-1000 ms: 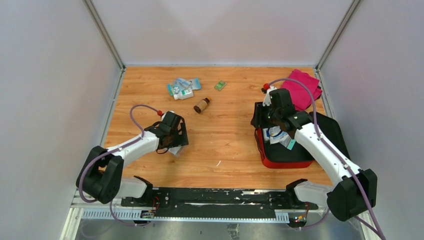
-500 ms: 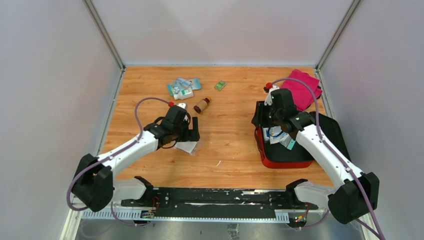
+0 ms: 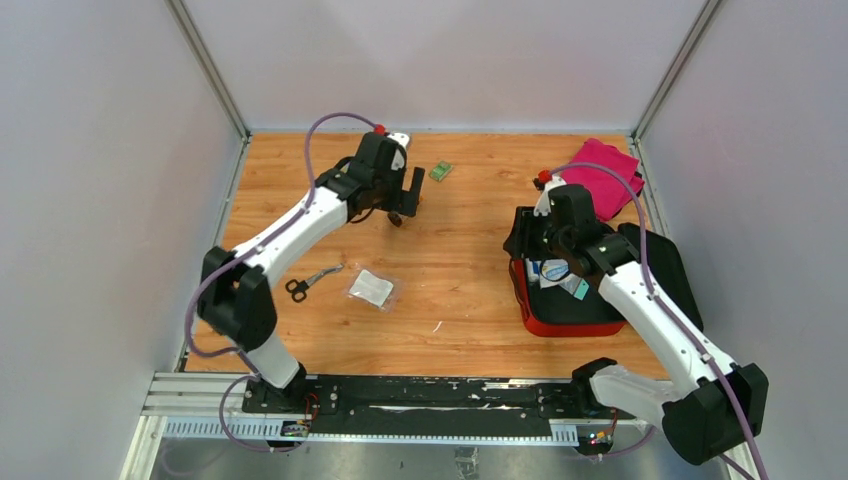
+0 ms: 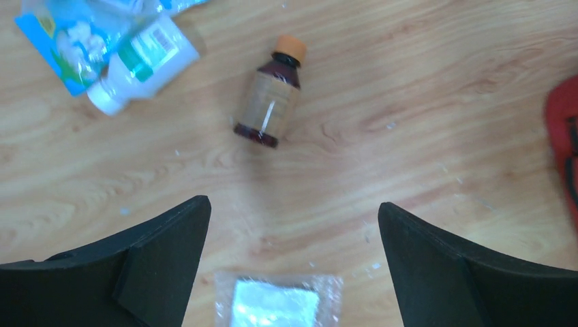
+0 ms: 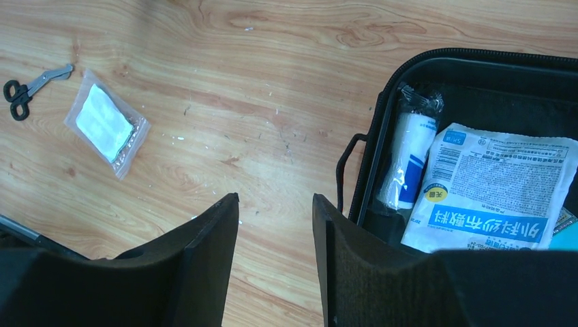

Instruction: Organize the medicine kit

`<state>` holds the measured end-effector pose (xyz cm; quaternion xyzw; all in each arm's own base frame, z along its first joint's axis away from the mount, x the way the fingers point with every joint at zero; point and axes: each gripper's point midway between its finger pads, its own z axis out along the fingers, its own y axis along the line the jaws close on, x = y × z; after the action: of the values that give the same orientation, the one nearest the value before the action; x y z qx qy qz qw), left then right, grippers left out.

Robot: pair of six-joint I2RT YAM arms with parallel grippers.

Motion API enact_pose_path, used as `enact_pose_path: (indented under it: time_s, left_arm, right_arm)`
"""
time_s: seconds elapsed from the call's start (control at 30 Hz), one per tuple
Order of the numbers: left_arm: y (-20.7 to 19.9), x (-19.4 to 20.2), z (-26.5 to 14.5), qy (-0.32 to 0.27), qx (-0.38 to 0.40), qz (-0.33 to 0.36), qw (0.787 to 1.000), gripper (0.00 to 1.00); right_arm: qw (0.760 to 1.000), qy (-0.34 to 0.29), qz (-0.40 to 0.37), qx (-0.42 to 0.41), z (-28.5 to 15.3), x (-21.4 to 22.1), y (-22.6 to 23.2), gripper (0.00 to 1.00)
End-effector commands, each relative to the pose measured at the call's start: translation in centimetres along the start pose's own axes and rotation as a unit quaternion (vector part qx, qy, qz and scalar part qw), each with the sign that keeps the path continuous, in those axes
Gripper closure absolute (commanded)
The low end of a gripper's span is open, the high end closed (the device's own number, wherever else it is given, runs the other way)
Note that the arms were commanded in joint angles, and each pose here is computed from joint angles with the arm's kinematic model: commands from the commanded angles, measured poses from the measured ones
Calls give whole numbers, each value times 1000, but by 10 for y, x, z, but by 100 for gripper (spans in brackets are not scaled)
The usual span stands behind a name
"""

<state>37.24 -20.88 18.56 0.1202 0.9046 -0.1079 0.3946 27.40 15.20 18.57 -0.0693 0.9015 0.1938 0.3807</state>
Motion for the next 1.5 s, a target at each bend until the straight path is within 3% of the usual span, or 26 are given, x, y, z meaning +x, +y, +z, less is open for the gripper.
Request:
enact_pose_path:
  time_s: [0.0,0.3,0.53,0.67,1.13,1.47]
  left_arm:
    - [10,6,34,65,-5,111,992,0]
    - [22,18,107,107,-3,160,981,0]
    - [37,23,136,119,-10,170,978,1]
    - [41,27,149,131,-12,167,977,8]
    - [24,62,154,168,34,123,977,22]
    - [6,64,147,165,25,106,980,36]
  right_arm:
    - [1000,10,-1,-19,-6,15,7,51]
    - [999,17,-27,-32,-14,23,8,50]
    - [998,23,-36,-37,-16,27,9,49]
    - [998,23,-40,-32,-17,27,6,49]
    - [999,25,-36,-25,-14,26,4,49]
    - [999,14,-28,-11,-17,24,0,49]
